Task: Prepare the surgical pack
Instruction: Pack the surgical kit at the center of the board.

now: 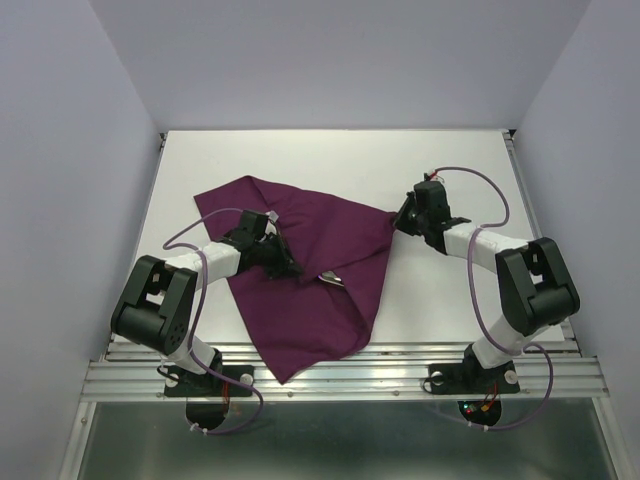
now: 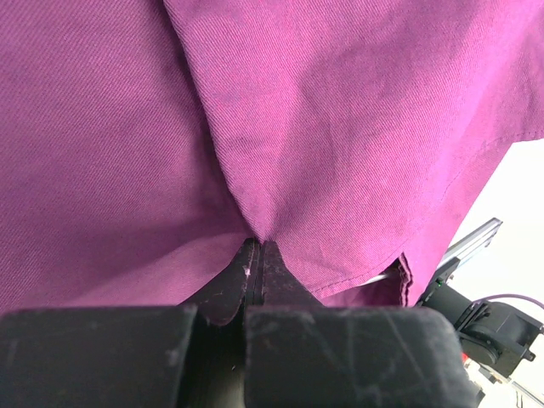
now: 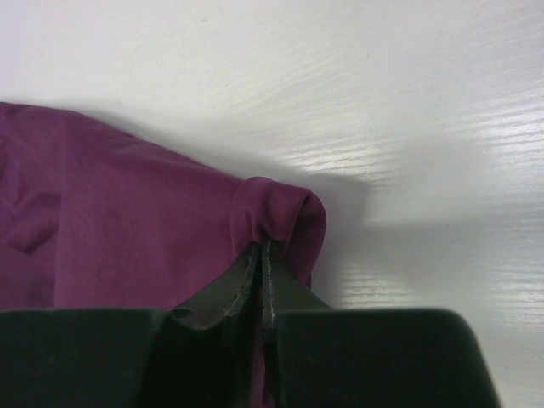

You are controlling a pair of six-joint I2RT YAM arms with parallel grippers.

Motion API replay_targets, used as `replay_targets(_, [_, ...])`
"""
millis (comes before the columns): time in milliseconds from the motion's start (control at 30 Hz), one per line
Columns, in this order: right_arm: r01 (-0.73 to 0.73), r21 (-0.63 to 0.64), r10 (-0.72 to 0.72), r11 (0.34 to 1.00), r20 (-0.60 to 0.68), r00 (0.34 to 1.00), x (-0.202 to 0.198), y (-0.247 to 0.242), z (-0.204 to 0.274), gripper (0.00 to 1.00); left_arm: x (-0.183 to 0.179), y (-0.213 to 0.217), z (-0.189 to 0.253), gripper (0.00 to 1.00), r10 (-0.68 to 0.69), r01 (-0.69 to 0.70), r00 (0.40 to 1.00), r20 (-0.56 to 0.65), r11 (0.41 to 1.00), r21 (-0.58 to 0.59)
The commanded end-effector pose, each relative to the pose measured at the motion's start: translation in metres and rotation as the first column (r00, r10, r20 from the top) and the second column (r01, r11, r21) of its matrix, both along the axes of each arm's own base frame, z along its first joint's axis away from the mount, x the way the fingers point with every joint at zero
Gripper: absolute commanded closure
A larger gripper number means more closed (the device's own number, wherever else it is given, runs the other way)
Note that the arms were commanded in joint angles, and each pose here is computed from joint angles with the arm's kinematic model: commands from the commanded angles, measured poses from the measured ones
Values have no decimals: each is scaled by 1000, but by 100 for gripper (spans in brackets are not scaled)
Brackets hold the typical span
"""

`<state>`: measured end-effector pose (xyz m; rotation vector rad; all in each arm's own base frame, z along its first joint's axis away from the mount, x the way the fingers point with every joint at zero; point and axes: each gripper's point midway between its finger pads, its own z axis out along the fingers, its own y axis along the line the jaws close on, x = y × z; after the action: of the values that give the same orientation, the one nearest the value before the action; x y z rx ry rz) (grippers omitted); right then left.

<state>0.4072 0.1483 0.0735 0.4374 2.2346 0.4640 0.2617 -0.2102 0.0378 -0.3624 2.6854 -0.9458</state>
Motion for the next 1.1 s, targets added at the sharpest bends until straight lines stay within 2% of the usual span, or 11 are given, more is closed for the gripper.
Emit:
replay_targets(0, [19,-70,-21,997,-28,999,-13,-17,-7,89,-4,3,0,100,-1,1,1000,6,1000,8])
replay_targets(33, [17,-73,-18,997,-11,1000,-12,-18,1,85,-4,3,-1,100,-3,3,1000,5,1000,8])
replay_targets(67, [17,-71,-15,997,31,999,-9,-18,18,72,-4,3,-1,100,-4,4,1000,5,1000,9])
replay_targets(167, [7,-58,-2,998,101,995,-6,-16,51,55,-4,3,-1,100,-6,6,1000,4,1000,9])
replay_targets(300, [-12,-37,16,999,112,994,-14,-14,66,47,-5,3,-3,100,-8,8,1000,0,1000,12])
replay_targets(333, [-22,-27,25,999,116,993,-14,-12,68,48,-5,4,-4,100,-7,7,1000,-1,1000,12])
replay_targets(467, [-132,53,127,990,89,988,-26,17,62,79,-6,4,-6,100,-9,9,1000,-7,1000,17])
replay_targets(567, [-196,121,186,973,85,979,-34,34,49,89,-7,4,-6,100,-11,11,1000,-5,1000,18])
replay_targets(700, [-199,165,198,966,20,980,-49,37,16,93,-7,5,-7,100,-11,11,1000,-7,1000,21])
replay_targets(900, [-104,125,115,987,-81,990,-72,17,-33,94,-10,6,-16,100,-15,16,999,-29,999,34])
replay_targets(1067, [-103,121,116,987,-104,988,-70,17,-47,96,-8,6,-23,100,-21,22,999,-27,999,37])
